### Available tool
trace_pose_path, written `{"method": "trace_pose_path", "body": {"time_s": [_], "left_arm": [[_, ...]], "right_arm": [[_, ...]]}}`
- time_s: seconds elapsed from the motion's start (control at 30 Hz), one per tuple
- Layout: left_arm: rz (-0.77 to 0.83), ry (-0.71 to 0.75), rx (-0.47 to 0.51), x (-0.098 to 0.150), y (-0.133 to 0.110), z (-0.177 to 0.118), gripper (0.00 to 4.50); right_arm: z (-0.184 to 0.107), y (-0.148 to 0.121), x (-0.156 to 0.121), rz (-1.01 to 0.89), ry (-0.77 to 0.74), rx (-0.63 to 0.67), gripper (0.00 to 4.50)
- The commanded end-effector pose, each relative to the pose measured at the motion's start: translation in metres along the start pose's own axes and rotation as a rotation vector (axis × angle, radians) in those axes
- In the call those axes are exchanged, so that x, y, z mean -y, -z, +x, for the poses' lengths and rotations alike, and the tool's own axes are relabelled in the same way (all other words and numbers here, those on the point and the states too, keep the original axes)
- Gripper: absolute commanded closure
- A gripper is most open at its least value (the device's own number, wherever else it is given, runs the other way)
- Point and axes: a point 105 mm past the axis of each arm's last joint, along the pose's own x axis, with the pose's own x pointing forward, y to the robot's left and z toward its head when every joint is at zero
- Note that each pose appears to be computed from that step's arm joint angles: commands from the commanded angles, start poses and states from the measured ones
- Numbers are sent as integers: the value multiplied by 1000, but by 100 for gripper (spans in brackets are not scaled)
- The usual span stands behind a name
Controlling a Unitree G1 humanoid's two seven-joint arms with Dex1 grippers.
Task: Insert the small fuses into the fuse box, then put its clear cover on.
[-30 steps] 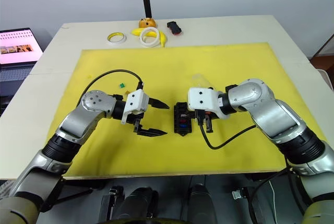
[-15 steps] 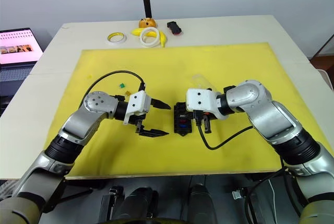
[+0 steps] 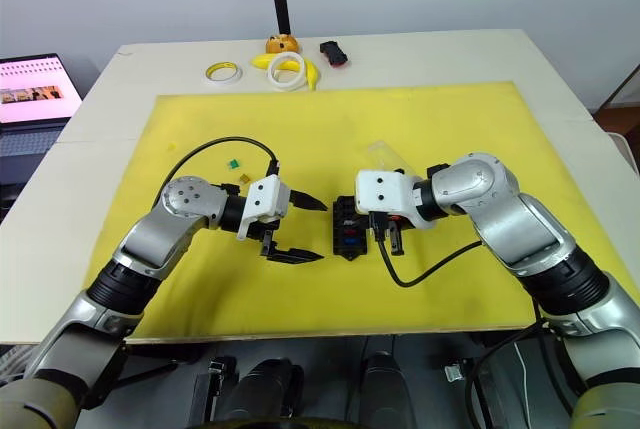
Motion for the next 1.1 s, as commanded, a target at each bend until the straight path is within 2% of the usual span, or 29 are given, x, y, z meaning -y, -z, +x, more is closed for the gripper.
{"method": "trace_pose_path", "body": {"time_s": [0.03, 1.1], "left_arm": [[35, 0, 19, 0, -8, 0, 7], [32, -13, 33, -2, -12, 4, 7]], "right_arm": [[-7, -9, 7, -32, 33, 13, 450], [-2, -7, 8, -57, -13, -26, 450]]}}
